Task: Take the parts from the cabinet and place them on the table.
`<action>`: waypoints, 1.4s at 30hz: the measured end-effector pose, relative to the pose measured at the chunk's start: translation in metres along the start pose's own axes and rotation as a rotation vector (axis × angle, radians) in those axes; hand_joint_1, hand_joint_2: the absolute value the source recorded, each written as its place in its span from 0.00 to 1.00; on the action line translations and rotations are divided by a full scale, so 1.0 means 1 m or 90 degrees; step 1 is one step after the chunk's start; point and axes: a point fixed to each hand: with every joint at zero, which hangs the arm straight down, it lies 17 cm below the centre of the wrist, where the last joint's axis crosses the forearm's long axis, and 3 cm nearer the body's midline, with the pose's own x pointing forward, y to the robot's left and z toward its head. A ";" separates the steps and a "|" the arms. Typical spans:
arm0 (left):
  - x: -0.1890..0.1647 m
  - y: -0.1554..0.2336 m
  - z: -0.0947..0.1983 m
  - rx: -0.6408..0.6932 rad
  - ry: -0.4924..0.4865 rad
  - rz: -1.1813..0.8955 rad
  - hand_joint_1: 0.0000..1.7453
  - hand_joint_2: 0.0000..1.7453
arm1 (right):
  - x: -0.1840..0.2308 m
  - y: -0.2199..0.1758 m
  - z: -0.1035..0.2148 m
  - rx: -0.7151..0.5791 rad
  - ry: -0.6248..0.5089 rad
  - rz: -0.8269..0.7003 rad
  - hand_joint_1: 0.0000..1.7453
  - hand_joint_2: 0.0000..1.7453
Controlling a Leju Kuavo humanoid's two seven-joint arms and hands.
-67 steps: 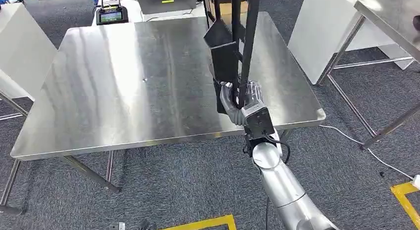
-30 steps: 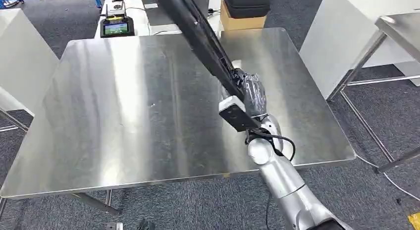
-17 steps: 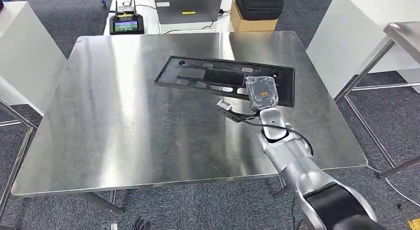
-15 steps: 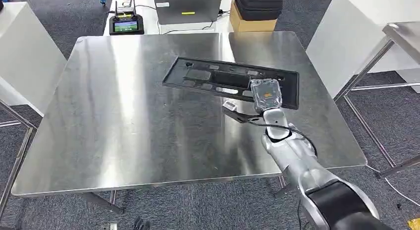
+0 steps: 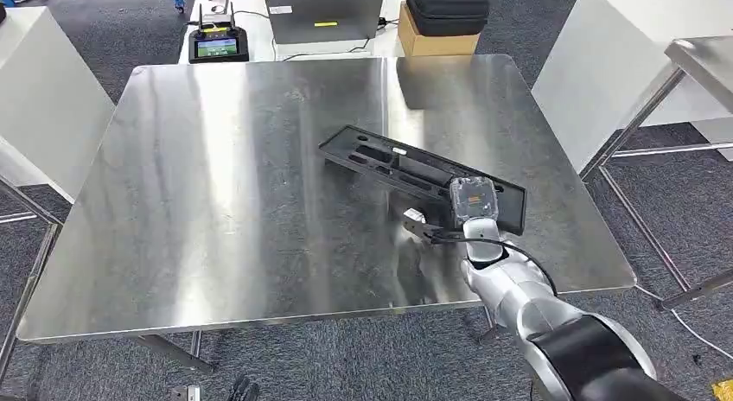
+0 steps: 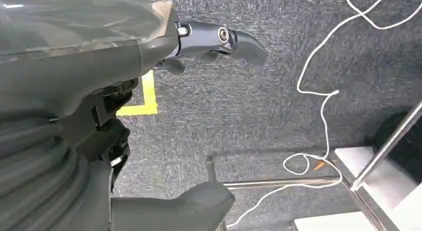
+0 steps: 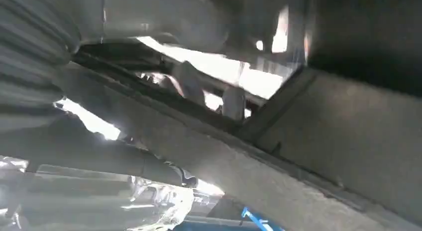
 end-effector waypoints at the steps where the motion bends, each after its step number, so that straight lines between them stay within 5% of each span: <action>1: -0.001 0.001 0.000 0.002 0.006 0.002 0.00 0.00 | 0.003 -0.001 0.001 -0.003 -0.003 -0.001 0.00 0.00; 11: -0.005 -0.004 0.001 -0.023 0.042 0.077 0.00 0.00 | 0.040 -0.016 0.005 -0.034 -0.052 -0.062 0.00 0.00; 18: 0.000 0.003 0.002 -0.013 0.028 0.082 0.00 0.00 | 0.084 -0.043 0.014 -0.075 -0.122 -0.247 0.00 0.00; 24: 0.000 0.011 0.004 0.007 0.013 0.075 0.00 0.00 | 0.110 -0.124 0.045 -0.256 -0.200 -0.436 0.00 0.00; 28: -0.004 0.017 0.007 0.025 0.009 0.060 0.00 0.00 | 0.113 -0.221 0.114 -0.485 -0.308 -0.448 0.00 0.00; 30: -0.006 0.018 0.008 0.032 0.008 0.056 0.00 0.00 | 0.066 -0.270 0.154 -0.626 -0.278 -0.458 0.00 0.00; 33: -0.006 0.027 0.012 0.058 -0.006 0.059 0.00 0.00 | -0.006 -0.295 0.202 -0.739 -0.167 -0.609 0.00 0.00; 37: -0.007 0.035 0.015 0.077 -0.016 0.063 0.00 0.00 | -0.026 -0.294 0.241 -0.769 -0.133 -0.681 0.00 0.00; 42: -0.008 0.043 0.020 0.100 -0.029 0.083 0.00 0.00 | -0.021 -0.257 0.247 -0.704 -0.101 -0.855 0.00 0.00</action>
